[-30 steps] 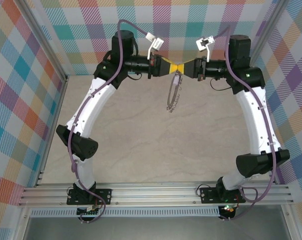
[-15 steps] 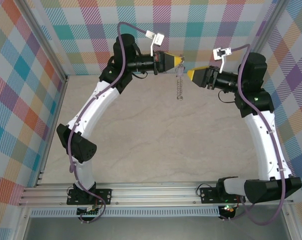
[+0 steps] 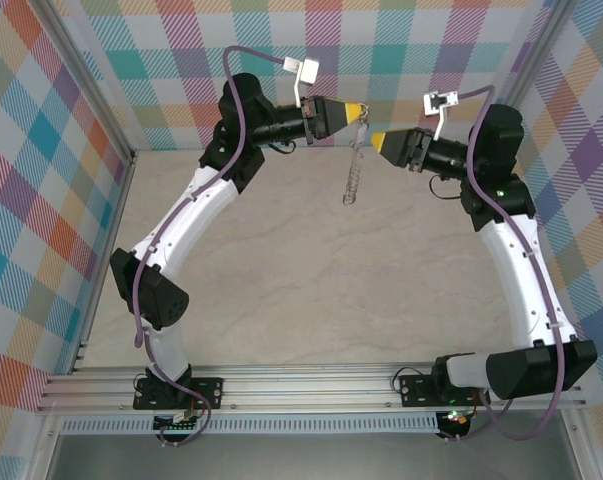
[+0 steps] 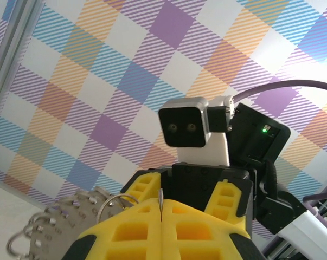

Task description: Put the keys on the keyring

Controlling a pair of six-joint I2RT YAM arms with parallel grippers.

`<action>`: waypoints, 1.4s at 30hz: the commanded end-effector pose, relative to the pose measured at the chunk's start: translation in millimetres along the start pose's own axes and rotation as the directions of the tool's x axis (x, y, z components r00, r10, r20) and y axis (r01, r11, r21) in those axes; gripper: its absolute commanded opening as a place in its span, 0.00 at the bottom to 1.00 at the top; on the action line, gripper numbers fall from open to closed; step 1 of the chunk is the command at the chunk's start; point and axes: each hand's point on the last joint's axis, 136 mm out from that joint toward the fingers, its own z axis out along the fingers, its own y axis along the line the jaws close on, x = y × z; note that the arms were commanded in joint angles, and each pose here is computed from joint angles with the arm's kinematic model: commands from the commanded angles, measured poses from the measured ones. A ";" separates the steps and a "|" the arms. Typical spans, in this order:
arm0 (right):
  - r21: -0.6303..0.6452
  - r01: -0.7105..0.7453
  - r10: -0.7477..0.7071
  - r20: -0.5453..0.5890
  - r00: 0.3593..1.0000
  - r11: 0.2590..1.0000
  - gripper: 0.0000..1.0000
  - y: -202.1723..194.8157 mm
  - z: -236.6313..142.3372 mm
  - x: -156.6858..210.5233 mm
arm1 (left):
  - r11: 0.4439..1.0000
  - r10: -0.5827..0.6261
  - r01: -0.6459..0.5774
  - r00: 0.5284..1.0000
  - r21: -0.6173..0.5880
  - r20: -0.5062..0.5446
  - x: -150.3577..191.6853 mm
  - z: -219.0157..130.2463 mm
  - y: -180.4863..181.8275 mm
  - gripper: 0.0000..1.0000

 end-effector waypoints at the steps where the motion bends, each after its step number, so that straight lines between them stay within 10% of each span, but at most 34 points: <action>1: -0.050 0.025 -0.024 0.014 1.000 0.998 0.55 8.5 6.2 -9.5 | 0.996 0.068 -0.073 0.995 0.058 0.071 -24.6 -8.1 -36.6 0.00; 25: -0.175 0.040 -0.047 -0.034 0.998 0.984 0.50 28.8 28.2 -13.0 | 0.998 0.045 -0.049 0.995 0.046 0.087 -27.4 0.1 -21.9 0.00; 42: -0.208 0.010 -0.020 -0.045 0.999 0.978 0.02 32.3 34.8 -12.6 | 0.999 0.034 -0.037 0.994 0.025 0.106 -30.7 0.3 -16.6 0.00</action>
